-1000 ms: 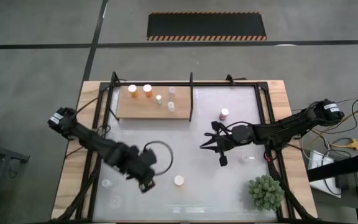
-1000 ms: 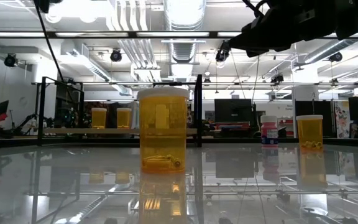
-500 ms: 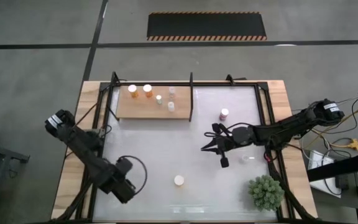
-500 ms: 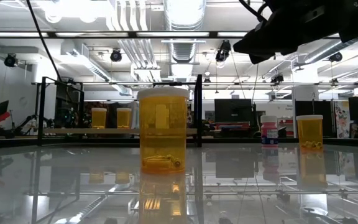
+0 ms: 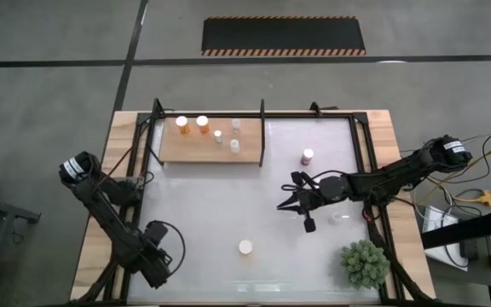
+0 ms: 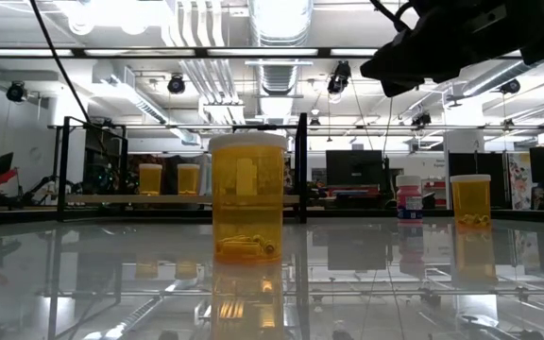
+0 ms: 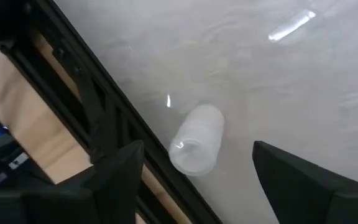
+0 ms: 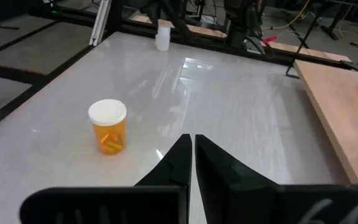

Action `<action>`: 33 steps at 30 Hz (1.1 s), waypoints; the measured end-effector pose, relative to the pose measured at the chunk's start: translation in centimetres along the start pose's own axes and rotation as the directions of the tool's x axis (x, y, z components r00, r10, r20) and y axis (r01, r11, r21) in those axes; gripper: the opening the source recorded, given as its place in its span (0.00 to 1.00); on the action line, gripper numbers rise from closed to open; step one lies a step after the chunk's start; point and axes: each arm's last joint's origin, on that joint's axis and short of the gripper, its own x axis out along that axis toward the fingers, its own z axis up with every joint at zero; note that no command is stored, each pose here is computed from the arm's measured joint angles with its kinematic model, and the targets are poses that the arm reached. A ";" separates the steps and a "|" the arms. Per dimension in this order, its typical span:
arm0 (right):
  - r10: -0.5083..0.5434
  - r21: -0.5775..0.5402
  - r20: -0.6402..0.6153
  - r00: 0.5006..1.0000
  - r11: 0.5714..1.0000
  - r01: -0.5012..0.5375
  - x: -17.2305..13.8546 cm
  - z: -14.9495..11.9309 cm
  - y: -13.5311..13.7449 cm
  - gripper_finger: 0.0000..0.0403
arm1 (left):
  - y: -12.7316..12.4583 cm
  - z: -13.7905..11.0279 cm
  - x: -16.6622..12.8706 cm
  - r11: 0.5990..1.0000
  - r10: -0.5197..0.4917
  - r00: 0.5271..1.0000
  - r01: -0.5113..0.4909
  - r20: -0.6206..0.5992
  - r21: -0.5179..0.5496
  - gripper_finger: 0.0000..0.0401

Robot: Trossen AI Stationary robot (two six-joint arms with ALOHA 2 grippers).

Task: Pick and place medicine bottles onto shelf by color
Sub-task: Put the small transparent pill bottle on the shelf

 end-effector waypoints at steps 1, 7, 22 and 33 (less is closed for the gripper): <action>-0.001 0.000 0.001 1.000 1.000 0.001 0.0 0.0 0.0 0.03 | 0.0 -0.3 0.1 1.000 -0.009 1.000 0.009 0.000 -0.001 0.70; -0.001 -0.001 0.002 1.000 1.000 0.001 0.0 0.0 0.0 0.03 | 0.0 -1.7 1.6 0.997 -0.058 0.998 0.059 -0.009 0.046 0.70; -0.003 0.009 0.014 1.000 1.000 0.003 0.0 0.1 0.0 0.03 | 0.5 -1.4 3.0 0.994 -0.024 1.000 0.023 0.008 0.109 0.68; -0.003 0.010 0.013 1.000 1.000 0.002 0.0 0.1 0.0 0.03 | 0.4 -1.6 3.0 0.993 -0.034 0.999 0.033 0.005 0.116 0.39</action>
